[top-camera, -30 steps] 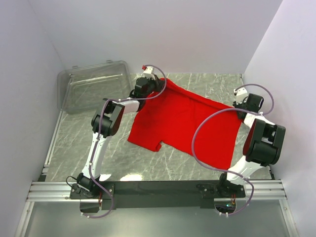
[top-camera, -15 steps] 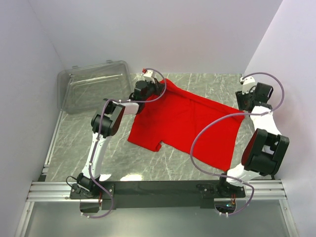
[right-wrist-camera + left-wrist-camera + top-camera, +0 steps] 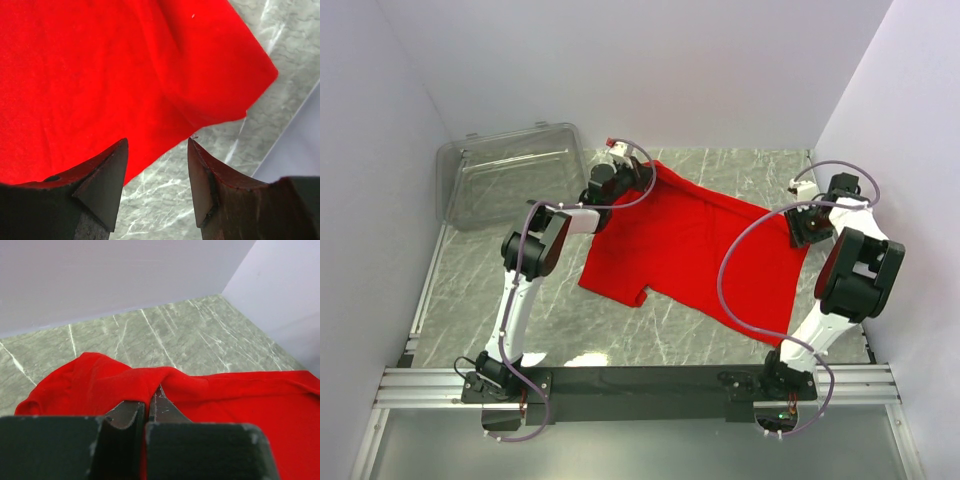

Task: Fold and stack the t-shirts
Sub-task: Fold the tshirt

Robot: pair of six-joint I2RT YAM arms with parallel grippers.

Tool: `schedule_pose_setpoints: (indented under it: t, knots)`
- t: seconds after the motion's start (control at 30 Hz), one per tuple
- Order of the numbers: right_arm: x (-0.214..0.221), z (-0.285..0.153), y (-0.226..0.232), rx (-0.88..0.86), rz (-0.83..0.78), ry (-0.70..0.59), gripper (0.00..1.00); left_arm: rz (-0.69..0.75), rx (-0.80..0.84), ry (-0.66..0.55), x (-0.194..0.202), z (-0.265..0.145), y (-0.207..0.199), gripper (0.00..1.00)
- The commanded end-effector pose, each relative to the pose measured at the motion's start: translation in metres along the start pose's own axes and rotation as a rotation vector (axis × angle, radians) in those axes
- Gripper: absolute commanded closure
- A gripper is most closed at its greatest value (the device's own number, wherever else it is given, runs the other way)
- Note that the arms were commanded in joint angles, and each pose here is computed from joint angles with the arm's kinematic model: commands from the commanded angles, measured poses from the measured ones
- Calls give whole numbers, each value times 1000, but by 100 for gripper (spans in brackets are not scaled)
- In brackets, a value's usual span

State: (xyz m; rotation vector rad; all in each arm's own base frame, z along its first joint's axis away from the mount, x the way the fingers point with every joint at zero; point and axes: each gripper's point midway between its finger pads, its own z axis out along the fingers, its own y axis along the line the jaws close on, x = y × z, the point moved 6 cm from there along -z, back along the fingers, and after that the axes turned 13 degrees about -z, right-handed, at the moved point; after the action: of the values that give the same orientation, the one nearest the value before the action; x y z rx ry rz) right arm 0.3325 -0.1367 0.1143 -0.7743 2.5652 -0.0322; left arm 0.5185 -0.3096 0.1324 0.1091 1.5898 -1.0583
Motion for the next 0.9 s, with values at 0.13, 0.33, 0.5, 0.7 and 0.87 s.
schedule_pose_setpoints:
  t: [0.13, 0.33, 0.5, 0.7, 0.87]
  knots:
    - [-20, 5, -15, 51, -29, -30, 44, 34, 104, -90, -45, -5, -41, 99]
    - [-27, 16, -17, 88, -57, -33, 48, 48, 86, -69, -42, -10, -40, 99]
    - [-28, 25, -22, 139, -60, 6, 62, 43, 65, -47, -35, -12, -35, 99]
    - [-22, 27, -21, 155, -86, 21, 74, 38, 57, -40, -33, -14, -33, 99]
    - [-21, 28, -19, 157, -87, 15, 78, 39, 55, -38, -33, -14, -34, 99]
